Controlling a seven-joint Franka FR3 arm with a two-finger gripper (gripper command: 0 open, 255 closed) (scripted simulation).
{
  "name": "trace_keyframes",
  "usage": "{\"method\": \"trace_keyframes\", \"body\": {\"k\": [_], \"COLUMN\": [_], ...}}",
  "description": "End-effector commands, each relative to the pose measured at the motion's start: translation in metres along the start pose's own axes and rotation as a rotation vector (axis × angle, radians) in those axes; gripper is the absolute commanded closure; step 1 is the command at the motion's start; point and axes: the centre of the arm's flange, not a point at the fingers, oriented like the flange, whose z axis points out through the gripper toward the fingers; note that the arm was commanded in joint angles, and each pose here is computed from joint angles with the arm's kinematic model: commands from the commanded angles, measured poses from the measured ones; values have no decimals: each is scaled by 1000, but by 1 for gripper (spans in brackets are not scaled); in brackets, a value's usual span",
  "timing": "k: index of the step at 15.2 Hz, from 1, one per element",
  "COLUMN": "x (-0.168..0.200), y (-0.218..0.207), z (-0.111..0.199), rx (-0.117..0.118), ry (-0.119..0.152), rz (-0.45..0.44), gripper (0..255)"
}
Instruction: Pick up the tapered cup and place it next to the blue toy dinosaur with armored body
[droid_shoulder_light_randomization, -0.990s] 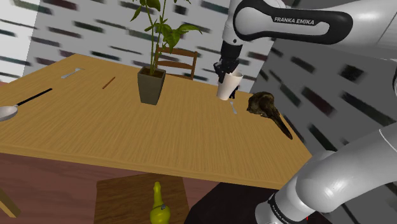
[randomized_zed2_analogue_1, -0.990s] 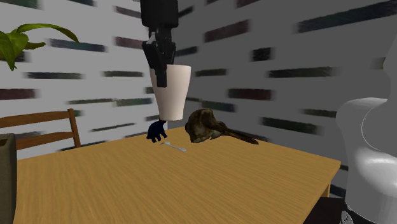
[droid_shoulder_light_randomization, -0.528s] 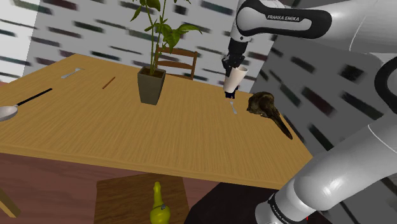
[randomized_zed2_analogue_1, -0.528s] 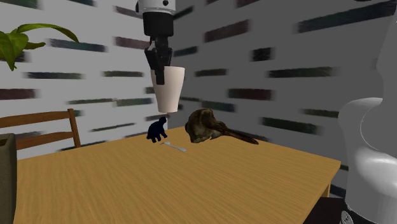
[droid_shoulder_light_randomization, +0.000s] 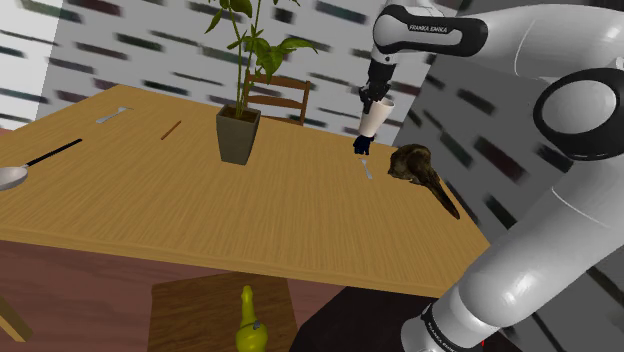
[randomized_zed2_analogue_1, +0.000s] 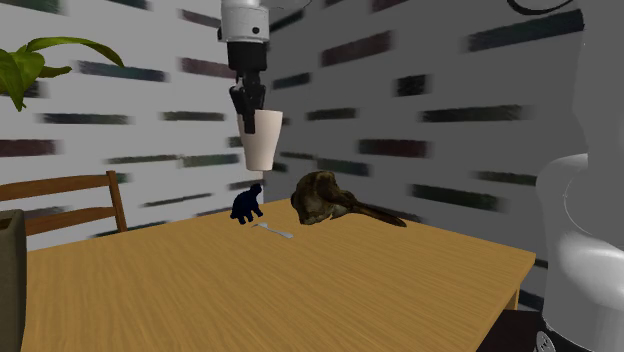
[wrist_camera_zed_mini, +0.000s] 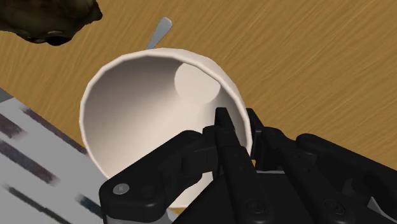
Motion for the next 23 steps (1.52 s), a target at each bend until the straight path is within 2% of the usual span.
{"method": "trace_keyframes", "body": {"k": [1, 9, 23], "x": [11, 54, 50], "y": [24, 115, 101], "z": [6, 26, 98], "rx": [-1, -1, -1], "ry": [1, 1, 1], "rz": [-2, -2, -2], "gripper": [255, 255, 255]}}
